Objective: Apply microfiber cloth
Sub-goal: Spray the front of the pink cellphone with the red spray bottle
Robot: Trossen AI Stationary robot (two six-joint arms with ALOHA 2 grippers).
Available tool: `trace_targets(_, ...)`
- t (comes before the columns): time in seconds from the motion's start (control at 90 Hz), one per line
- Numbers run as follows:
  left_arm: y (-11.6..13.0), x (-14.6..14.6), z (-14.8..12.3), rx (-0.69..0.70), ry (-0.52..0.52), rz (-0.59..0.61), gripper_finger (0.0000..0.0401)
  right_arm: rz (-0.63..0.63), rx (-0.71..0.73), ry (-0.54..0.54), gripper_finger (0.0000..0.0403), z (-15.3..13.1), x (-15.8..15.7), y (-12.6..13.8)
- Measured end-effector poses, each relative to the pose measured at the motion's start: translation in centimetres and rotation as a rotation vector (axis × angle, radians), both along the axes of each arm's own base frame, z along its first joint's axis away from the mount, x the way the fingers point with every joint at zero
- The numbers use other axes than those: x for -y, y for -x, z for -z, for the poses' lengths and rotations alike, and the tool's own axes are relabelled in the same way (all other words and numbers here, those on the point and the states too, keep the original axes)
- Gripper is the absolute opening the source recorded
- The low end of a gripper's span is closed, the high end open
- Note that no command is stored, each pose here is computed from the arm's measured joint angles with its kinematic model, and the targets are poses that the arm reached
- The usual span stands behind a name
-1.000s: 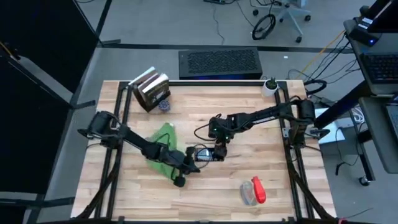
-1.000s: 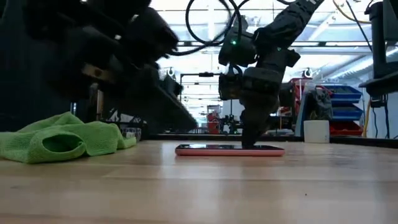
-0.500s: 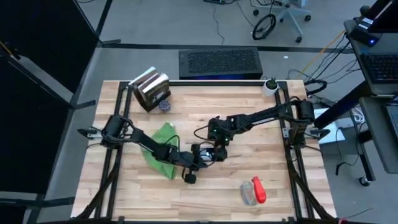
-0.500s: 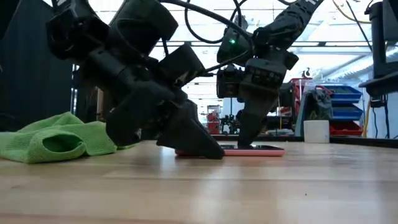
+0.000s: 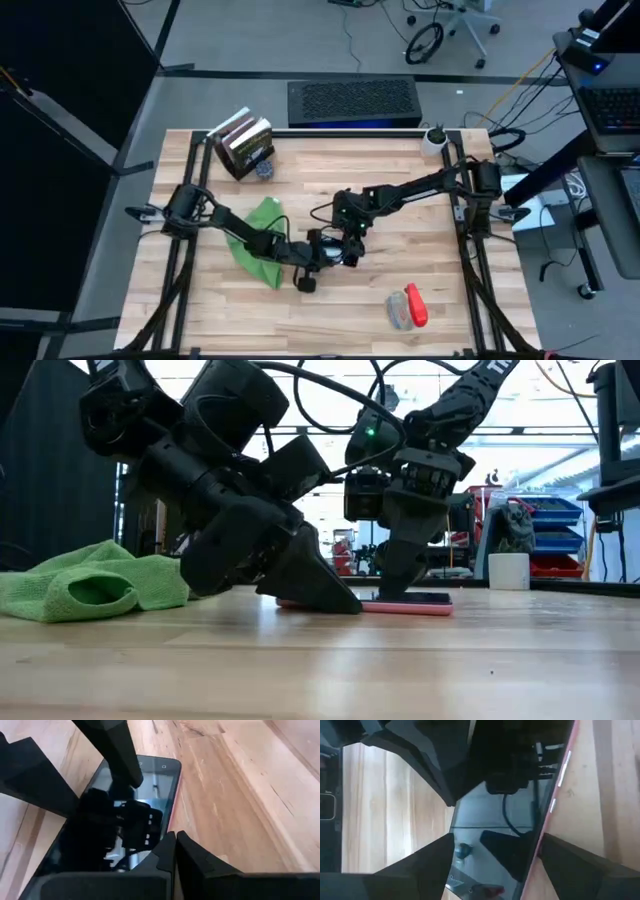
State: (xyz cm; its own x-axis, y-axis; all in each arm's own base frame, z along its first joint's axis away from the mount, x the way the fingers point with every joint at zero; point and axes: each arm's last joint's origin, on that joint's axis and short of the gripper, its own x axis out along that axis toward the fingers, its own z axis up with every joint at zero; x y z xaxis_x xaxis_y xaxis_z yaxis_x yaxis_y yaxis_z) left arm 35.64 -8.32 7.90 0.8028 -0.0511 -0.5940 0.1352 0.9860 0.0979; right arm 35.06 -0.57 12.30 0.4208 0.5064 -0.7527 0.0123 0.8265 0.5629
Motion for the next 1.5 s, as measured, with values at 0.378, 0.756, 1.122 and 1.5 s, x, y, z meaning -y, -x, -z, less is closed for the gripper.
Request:
trace_targets(0.378,0.0,-0.1,0.1,-0.003,-0.005,-0.006,0.0000,-0.029,0.028,-0.022,0.0221,0.0,-0.6,-0.2)
trace_targets(0.756,0.0,-0.1,0.0,0.007,-0.006,-0.008,0.0000,-0.045,0.041,0.067,0.0107,0.1,-1.8,-0.2)
trace_targets(1.122,0.7,0.6,-2.1,-0.010,-0.010,0.038,0.0000,-0.035,0.030,0.066,0.0017,-0.2,-1.7,-0.1)
trace_targets(1.5,3.3,0.1,-9.8,0.016,0.020,0.028,0.0000,0.040,0.113,0.213,0.0016,-5.0,-0.8,1.4)
